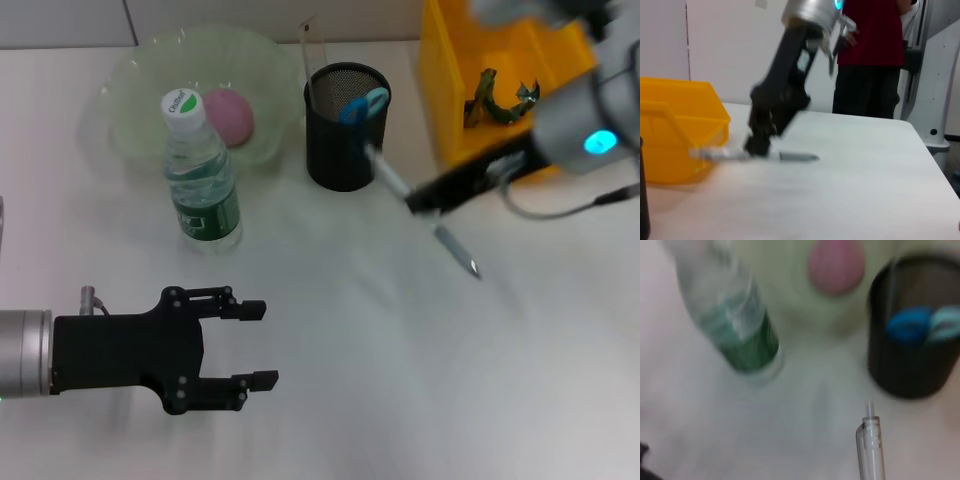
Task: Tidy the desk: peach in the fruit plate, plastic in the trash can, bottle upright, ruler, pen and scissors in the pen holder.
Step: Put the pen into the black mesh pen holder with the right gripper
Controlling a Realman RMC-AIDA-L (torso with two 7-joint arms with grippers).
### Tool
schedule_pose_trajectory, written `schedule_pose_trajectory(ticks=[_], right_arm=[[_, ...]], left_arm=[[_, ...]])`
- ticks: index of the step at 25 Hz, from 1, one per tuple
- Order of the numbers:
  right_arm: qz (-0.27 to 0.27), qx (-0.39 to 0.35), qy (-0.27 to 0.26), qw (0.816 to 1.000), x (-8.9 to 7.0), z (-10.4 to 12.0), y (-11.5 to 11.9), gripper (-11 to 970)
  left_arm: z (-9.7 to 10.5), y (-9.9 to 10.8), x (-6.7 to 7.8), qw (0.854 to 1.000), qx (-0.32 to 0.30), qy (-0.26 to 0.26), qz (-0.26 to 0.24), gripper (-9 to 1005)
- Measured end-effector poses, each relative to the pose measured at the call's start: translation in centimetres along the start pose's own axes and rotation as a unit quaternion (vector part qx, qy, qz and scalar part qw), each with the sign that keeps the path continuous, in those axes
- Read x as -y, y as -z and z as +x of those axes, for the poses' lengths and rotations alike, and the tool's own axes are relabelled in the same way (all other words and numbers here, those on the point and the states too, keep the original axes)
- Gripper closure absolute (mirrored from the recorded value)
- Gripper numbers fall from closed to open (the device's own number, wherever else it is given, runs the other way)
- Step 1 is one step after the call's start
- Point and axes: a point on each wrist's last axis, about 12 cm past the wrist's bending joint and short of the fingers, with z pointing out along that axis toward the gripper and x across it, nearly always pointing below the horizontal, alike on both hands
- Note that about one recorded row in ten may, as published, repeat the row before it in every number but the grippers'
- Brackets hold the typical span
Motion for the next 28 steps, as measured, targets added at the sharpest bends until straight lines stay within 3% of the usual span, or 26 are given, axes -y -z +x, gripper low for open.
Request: schedule_pose_trajectory(ticks=[4,9,12,15,21,25,28], right_arm=[[-0.064,0.128,-0.016,0.990,2.4,0.8,3.4,847],[-0.147,0.305,-0.031,0.940,5.6,2.7,5.4,847],[-0.180,0.385,-0.033,0.905,6.8,3.4,4.1,847],[-0.177,0.436,-0.037,0.882,7.6,3.4,0.1,848],[-0.136,0.471,-0.019,0.872,7.3,2.5,-3.9,848],[-0.069,0.502,0.002,0.862,7.2,1.1,-5.9,848],[-0.044,0.498,0.006,0.866,7.2,0.5,-6.6,848]], left_arm=[[0.0,0.0,0.0,1.000,0.000,0.003,0.001,270],[0.0,-0.1,0.1,1.000,0.002,0.005,0.001,270],[-0.1,-0.3,0.0,1.000,0.004,0.007,0.003,270],[-0.2,-0.4,-0.1,1.000,0.004,0.008,0.004,270],[-0.3,-0.4,-0.1,1.000,0.006,0.009,0.005,270],[-0.4,-0.5,-0.2,1.000,0.009,0.010,0.002,270],[-0.4,-0.5,-0.2,1.000,0.011,0.011,0.000,270]])
